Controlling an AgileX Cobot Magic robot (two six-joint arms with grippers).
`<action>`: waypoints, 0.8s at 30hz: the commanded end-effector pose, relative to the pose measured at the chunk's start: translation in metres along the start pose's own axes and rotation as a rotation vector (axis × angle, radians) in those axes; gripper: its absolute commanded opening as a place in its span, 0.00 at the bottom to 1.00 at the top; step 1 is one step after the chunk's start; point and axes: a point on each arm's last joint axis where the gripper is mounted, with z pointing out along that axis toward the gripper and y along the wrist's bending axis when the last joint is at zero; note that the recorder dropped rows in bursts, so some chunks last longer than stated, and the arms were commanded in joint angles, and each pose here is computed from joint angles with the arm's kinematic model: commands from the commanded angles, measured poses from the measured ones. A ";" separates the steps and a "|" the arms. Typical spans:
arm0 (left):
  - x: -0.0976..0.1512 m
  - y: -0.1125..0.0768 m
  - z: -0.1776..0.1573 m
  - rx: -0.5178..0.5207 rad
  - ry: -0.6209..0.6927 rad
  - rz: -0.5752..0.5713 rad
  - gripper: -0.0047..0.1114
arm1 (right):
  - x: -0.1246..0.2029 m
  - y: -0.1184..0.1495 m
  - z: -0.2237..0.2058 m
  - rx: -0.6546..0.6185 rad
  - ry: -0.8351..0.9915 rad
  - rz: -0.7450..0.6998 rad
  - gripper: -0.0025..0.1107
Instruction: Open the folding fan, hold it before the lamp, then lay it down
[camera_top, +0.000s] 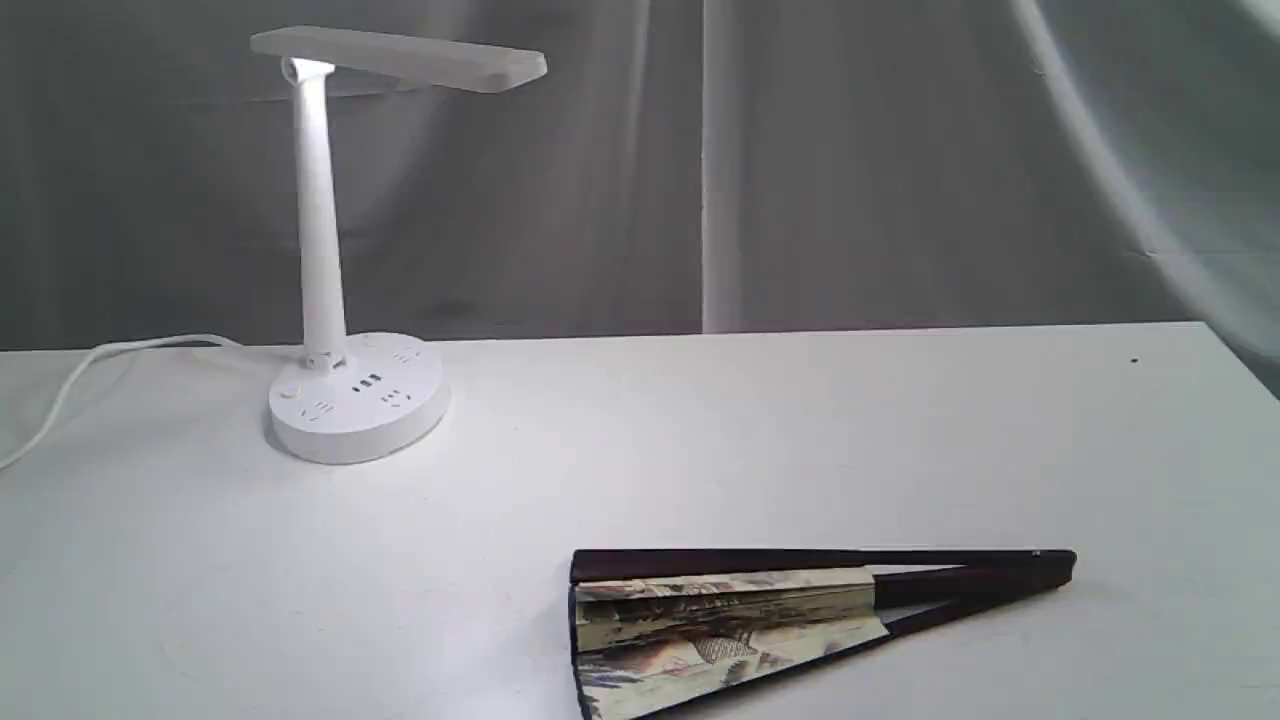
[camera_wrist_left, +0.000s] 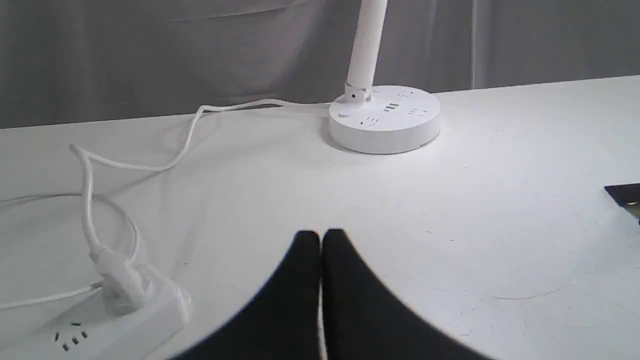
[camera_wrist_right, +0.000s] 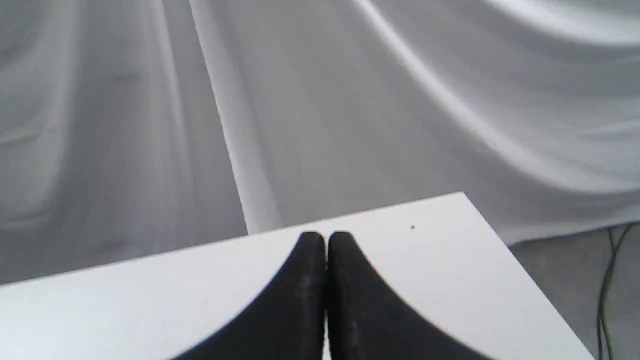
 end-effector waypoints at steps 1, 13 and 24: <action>0.000 -0.001 0.000 0.007 -0.008 -0.005 0.04 | -0.004 0.000 0.038 0.007 0.113 -0.058 0.02; 0.000 -0.001 0.000 0.007 -0.008 -0.005 0.04 | 0.017 0.025 0.148 -0.050 0.391 -0.161 0.02; 0.000 -0.001 0.000 0.007 -0.008 -0.004 0.04 | 0.043 0.042 0.165 -0.119 0.454 -0.240 0.02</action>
